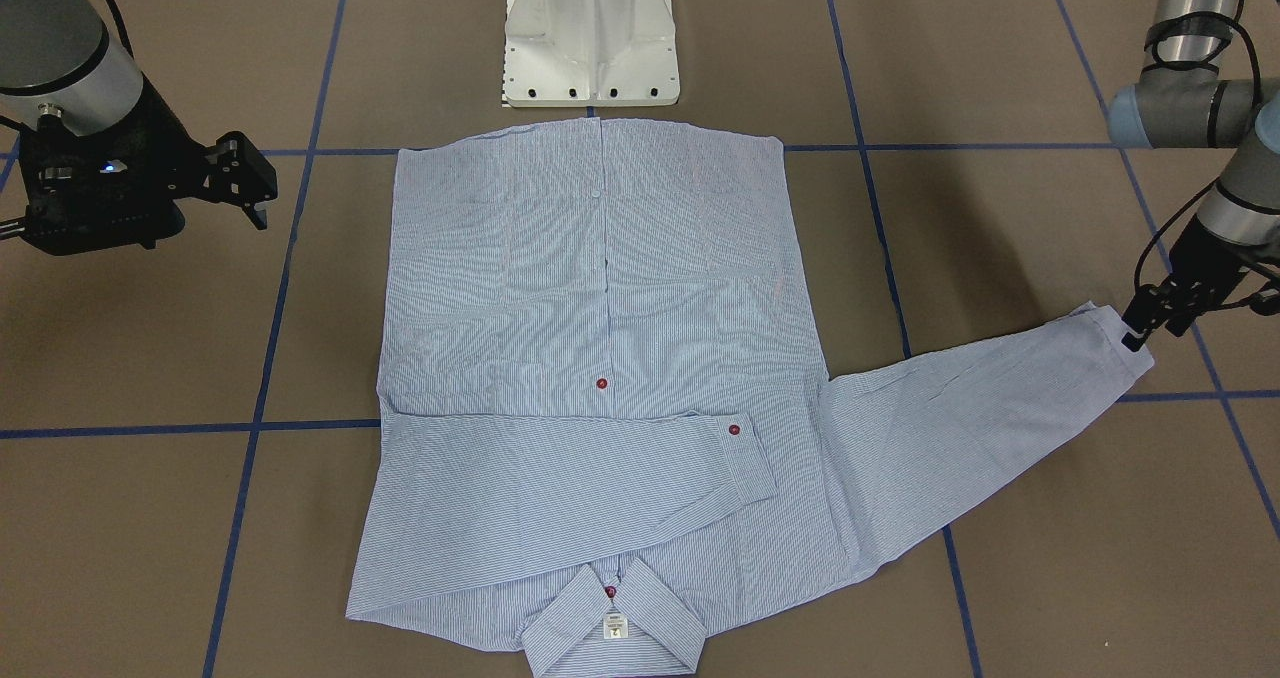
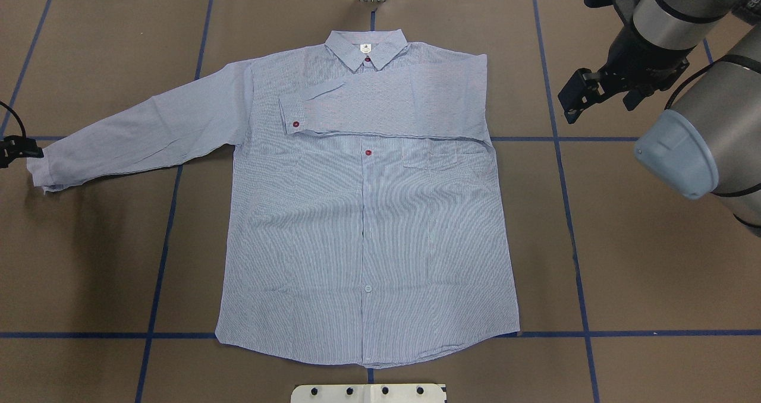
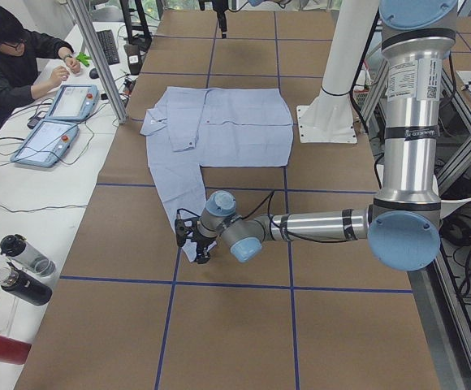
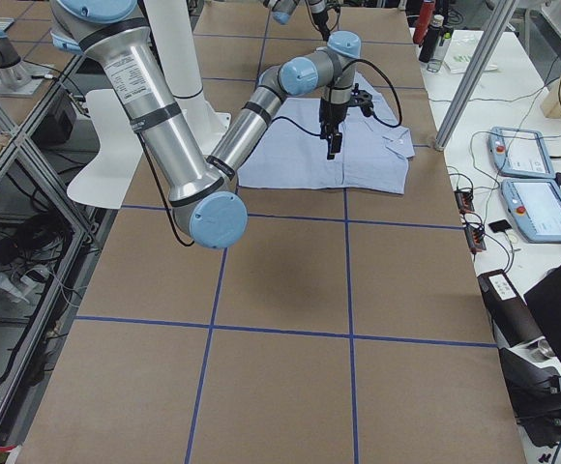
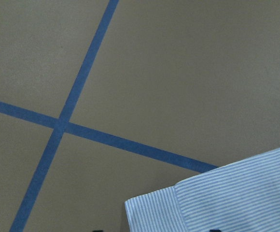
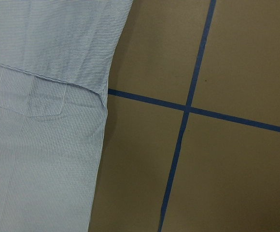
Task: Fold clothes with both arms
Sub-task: 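Lower the left gripper onto the other sleeve cuff and grasp it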
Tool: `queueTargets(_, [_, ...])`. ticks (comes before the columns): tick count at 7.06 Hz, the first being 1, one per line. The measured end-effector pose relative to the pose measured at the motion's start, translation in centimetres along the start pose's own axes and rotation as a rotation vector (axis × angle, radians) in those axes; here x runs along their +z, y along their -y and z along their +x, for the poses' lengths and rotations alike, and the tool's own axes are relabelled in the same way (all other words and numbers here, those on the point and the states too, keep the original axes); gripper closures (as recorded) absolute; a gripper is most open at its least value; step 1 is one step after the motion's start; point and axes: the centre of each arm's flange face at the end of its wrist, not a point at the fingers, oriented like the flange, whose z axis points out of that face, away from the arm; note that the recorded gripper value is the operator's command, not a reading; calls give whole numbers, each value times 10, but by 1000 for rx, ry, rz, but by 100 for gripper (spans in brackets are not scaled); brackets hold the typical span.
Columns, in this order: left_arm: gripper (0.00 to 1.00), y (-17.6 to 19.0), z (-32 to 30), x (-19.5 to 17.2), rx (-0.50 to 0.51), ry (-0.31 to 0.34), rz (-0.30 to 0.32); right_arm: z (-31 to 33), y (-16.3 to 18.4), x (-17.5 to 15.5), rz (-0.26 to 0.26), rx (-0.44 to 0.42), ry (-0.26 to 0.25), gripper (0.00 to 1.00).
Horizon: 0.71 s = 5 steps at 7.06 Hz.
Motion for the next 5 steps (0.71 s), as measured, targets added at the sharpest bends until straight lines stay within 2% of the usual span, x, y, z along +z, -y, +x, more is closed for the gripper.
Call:
queueTargets(3, [40,-9,6,8,-1,5,-15,-2,0,1,0,-4,0,0])
queueTargets(5, [42,-14,8,11,-1,5,-23,-5,3,3,18,-23,11,0])
